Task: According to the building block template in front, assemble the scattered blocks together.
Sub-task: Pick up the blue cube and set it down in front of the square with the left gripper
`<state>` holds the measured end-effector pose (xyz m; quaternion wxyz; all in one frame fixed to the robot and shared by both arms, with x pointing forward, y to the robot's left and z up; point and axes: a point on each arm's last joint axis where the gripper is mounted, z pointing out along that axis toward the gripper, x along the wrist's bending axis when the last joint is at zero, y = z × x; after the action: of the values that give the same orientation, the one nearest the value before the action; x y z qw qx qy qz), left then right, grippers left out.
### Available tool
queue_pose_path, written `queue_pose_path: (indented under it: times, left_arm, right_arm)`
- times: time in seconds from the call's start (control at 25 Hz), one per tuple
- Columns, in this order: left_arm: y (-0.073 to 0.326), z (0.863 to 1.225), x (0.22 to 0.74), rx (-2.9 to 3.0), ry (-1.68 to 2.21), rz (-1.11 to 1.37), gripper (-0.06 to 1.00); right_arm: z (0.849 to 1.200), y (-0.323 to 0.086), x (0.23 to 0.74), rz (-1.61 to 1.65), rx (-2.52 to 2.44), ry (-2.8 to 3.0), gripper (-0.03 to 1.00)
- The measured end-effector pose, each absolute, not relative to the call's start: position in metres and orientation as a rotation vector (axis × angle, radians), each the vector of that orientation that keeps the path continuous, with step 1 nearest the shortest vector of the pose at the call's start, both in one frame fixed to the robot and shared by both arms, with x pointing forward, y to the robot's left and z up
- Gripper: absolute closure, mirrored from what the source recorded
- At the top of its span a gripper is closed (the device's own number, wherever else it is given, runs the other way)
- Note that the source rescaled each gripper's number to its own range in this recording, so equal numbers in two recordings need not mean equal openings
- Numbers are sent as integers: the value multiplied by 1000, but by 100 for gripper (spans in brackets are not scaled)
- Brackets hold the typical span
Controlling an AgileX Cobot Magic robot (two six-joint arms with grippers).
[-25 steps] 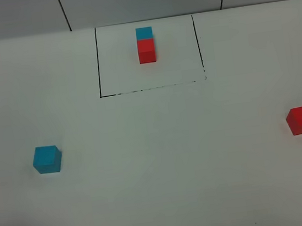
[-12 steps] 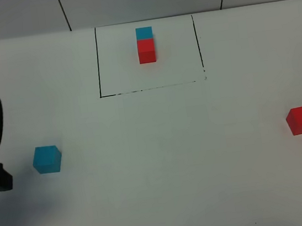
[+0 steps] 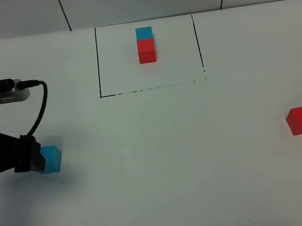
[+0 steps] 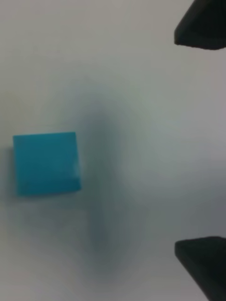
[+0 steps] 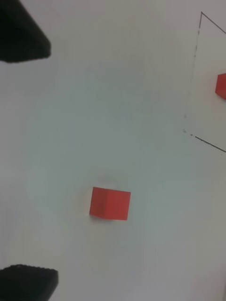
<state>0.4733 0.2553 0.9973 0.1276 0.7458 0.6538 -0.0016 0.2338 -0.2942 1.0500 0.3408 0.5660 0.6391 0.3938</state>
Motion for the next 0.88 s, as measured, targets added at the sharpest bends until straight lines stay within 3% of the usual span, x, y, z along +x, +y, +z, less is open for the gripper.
queue_pose_path:
  times: [0.48,0.88]
  left_arm:
    - [260,974,498,2174,2068,126,6]
    - [255,936,526,2191,2120,51,6]
  right_arm:
    - [1050,-294,234,1025,1473,1663,22]
    - [1050,-294,234,1025,1473,1663,22]
